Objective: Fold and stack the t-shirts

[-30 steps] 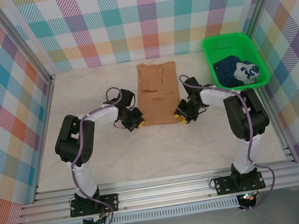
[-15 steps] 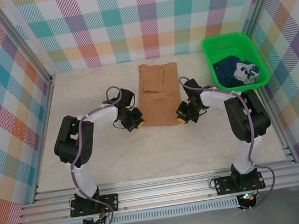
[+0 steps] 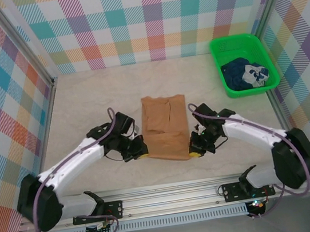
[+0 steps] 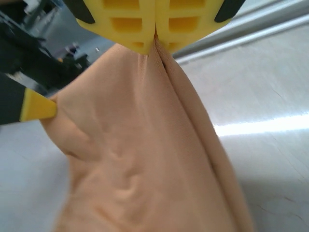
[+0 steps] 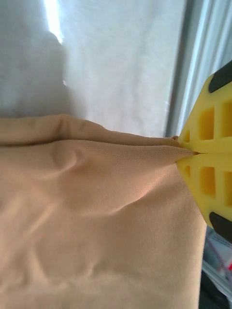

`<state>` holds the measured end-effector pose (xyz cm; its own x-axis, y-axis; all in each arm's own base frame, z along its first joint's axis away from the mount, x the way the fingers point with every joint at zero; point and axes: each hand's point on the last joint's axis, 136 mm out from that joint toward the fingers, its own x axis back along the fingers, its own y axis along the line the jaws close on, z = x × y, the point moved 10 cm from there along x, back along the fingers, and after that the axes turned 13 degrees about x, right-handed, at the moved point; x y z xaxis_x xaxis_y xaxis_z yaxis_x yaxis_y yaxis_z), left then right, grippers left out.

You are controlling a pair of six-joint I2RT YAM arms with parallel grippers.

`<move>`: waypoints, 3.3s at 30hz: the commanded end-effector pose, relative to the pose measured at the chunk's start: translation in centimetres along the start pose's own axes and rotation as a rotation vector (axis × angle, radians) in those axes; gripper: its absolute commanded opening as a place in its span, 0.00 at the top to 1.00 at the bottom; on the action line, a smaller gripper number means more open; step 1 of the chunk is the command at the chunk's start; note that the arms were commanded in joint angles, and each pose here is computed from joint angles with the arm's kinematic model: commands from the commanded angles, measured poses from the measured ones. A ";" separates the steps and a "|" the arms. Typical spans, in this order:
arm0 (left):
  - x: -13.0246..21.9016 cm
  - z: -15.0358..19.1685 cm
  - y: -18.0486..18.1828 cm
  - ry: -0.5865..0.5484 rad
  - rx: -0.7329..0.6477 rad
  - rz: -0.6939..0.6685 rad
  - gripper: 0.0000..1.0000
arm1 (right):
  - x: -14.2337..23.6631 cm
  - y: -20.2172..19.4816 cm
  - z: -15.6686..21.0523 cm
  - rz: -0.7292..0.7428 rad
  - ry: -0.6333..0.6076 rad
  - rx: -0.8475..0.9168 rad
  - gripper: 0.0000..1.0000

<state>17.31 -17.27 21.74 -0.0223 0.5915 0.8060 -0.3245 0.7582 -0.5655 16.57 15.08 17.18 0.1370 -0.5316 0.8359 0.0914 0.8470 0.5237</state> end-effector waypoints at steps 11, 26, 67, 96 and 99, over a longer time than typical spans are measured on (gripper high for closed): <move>6.8 3.7 -2.5 -0.032 0.011 0.280 1.00 | 8.2 3.7 4.5 -0.141 -0.013 -0.028 1.00; 4.8 -3.2 0.4 -0.156 0.474 0.230 0.97 | 8.1 5.9 -5.0 -0.208 -0.070 -0.220 1.00; -1.9 -12.4 0.1 -0.228 0.450 -0.041 0.68 | -0.9 2.7 -15.4 0.039 -0.208 -0.131 0.75; -1.0 -26.8 9.0 -0.416 0.682 -0.378 0.69 | -14.0 12.8 -26.7 -0.226 -0.082 -0.069 0.62; 1.2 -29.9 11.2 -0.452 0.711 -0.332 0.68 | -15.2 15.8 -29.3 -0.323 -0.076 -0.017 0.59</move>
<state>41.17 -3.45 12.54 -0.1830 0.1443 0.9725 -0.8766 0.4239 -0.2278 43.42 34.25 10.32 0.0070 -0.7430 0.6692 0.1147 0.6654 0.7376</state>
